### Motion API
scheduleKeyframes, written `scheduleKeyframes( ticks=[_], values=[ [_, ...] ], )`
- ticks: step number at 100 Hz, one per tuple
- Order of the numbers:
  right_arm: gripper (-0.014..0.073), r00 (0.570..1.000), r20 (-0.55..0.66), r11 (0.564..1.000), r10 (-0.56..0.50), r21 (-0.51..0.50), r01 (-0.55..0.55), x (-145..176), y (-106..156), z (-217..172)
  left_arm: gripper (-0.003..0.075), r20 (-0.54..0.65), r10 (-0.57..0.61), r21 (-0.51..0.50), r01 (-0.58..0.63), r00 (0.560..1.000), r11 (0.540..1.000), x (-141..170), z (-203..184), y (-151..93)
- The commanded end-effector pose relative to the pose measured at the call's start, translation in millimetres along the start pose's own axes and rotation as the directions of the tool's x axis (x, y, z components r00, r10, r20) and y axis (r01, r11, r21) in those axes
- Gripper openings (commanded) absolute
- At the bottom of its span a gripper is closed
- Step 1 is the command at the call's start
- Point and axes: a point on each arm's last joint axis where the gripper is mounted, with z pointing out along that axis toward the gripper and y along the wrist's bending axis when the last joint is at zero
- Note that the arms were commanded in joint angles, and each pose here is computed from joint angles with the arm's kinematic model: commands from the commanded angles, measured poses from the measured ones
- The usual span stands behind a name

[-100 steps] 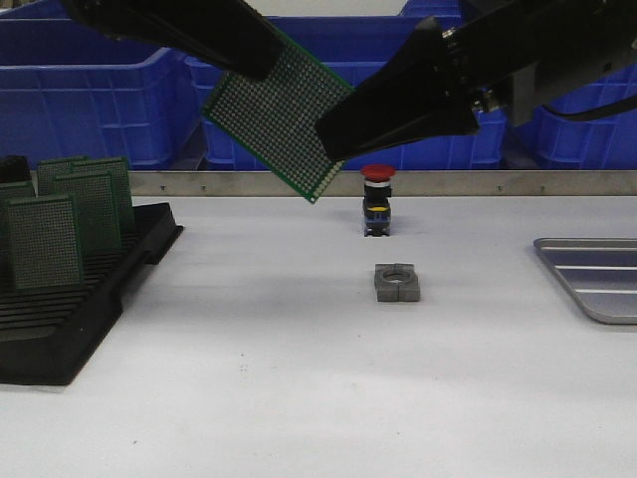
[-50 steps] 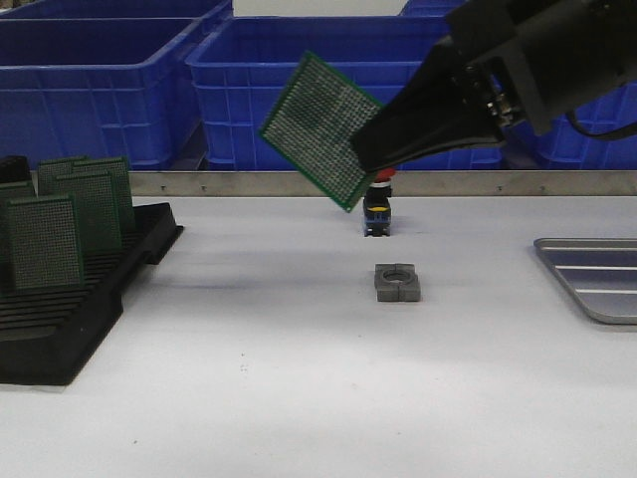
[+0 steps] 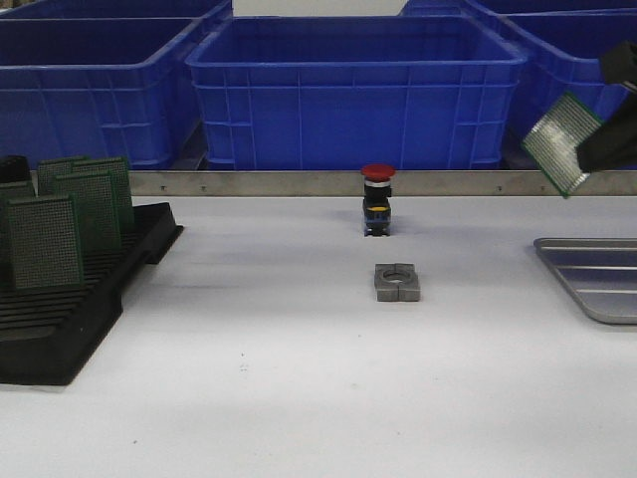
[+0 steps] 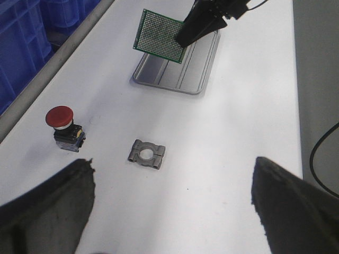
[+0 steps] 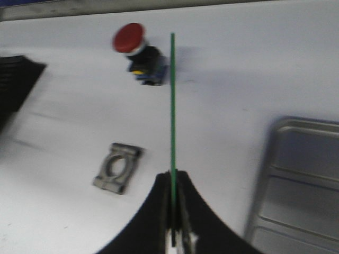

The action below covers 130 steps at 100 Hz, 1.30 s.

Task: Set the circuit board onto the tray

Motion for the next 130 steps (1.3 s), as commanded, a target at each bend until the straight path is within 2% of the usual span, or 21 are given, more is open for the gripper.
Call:
scheduleKeyframes(
  ticks=[1, 16, 23, 30, 42, 47, 52, 66, 76, 84, 96, 113, 123, 130],
  values=[
    [-0.0069, 0.997, 0.055, 0.998, 0.059, 0.026, -0.061, -11, -14, -5, 0.0564, 0.084, 0.019, 0.003, -0.019, 0.996, 1.0, -21, -11, -9],
    [-0.0052, 0.992, 0.008, 0.99, 0.127, 0.064, -0.127, 1, -38, 9, 0.0564, 0.084, 0.019, 0.003, -0.019, 0.996, 1.0, -21, -11, -9],
    [0.0018, 0.99, -0.01, 0.987, 0.141, 0.074, -0.14, 6, -43, 14, 0.0564, 0.084, 0.019, 0.003, -0.019, 0.996, 1.0, -21, -11, -9],
    [0.0149, 0.99, -0.019, 0.986, 0.142, 0.093, -0.14, 8, -47, 17, 0.0564, 0.086, 0.018, 0.005, -0.019, 0.996, 1.0, -21, -11, -9],
    [0.0483, 0.993, -0.015, 0.982, 0.114, 0.155, -0.11, 8, -53, 16, 0.0564, 0.086, 0.018, 0.005, -0.019, 0.996, 1.0, -21, -11, -9],
    [0.0584, 0.995, -0.011, 0.978, 0.103, 0.185, -0.099, 8, -55, 15, 0.0564, 0.086, 0.018, 0.005, -0.019, 0.996, 1.0, -21, -11, -9],
    [0.064, 0.996, -0.011, 0.975, 0.093, 0.204, -0.089, 7, -56, 14, 0.0564, 0.086, 0.016, 0.007, -0.017, 0.996, 1.0, -21, -11, -9],
    [0.0652, 0.999, -0.01, 0.975, 0.049, 0.219, -0.046, 4, -54, 9, 0.0564, 0.059, 0.028, -0.015, -0.027, 0.998, 1.0, -19, -12, -8],
    [0.0652, 1.0, -0.012, 0.973, 0.0, 0.231, 0.003, 1, -51, 2, 0.0564, -0.059, 0.081, -0.106, -0.087, 0.995, 0.991, -12, -14, 1],
    [0.0652, 1.0, -0.005, 0.972, -0.028, 0.234, 0.028, -2, -48, -3, 0.0564, -0.158, 0.12, -0.141, -0.142, 0.98, 0.98, -6, -16, 6],
    [0.0652, 0.999, 0.011, 0.971, -0.039, 0.236, 0.036, -6, -45, -8, 0.0564, -0.313, 0.149, -0.143, -0.201, 0.938, 0.969, 7, -20, 9],
    [0.0652, 0.999, 0.013, 0.974, -0.04, 0.225, 0.036, -6, -43, -8, 0.0564, -0.505, 0.154, -0.158, -0.266, 0.849, 0.951, 24, -27, 17],
    [0.0652, 0.999, 0.011, 0.976, -0.039, 0.217, 0.036, -6, -43, -8, 0.0564, -0.577, 0.16, -0.158, -0.301, 0.801, 0.941, 33, -27, 24],
    [0.0652, 0.999, 0.011, 0.976, -0.039, 0.214, 0.036, -6, -42, -8, 0.0564, -0.595, 0.157, -0.149, -0.3, 0.789, 0.942, 39, -24, 29]
  ],
)
